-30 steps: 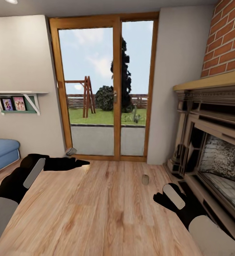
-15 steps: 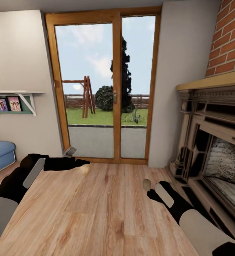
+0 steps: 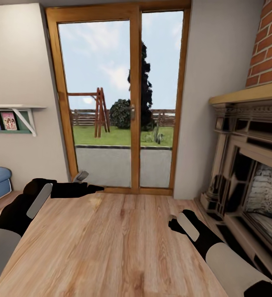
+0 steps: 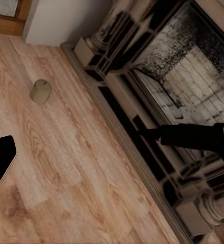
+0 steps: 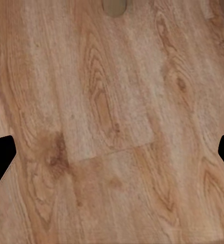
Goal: Place each of the two pumpkins and all three candles from the living room inside a cabinet in the living room (use any cabinet), then make sure every cabinet is closed, and position the cauldron so it is next to a table in the living room.
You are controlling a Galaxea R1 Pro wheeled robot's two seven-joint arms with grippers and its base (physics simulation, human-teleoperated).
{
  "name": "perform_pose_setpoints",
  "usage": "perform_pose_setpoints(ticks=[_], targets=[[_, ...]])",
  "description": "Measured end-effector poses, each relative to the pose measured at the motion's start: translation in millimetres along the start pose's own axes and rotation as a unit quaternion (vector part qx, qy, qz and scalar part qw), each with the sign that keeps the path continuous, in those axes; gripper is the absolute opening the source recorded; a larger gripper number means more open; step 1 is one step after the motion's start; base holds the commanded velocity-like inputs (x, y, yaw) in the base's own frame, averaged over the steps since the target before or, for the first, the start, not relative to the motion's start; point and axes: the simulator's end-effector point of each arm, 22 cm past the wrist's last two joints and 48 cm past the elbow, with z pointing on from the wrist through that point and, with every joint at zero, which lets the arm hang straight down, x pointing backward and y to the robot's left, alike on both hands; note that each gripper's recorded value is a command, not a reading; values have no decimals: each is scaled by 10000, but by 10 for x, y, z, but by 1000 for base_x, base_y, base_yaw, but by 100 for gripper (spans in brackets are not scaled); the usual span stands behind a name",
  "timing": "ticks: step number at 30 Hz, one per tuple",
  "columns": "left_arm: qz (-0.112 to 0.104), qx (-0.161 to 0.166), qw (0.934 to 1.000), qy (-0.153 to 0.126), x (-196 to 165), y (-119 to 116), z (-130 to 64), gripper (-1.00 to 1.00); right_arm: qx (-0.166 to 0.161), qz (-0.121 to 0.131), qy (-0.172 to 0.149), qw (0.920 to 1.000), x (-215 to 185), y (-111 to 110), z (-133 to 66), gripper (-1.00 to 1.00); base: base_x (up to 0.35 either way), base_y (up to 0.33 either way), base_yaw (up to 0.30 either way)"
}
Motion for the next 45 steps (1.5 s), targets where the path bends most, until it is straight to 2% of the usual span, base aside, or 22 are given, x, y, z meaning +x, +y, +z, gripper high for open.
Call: perform_pose_setpoints(ticks=[28,45], targets=[[14,17,10000,-9,-9,-17,0,100,-10,25,36,10000,13,-12,5,100,338,0,0],[11,15,10000,-8,-8,-14,0,100,46,75,90,9999,29,-99,34,100,335,-49,0]])
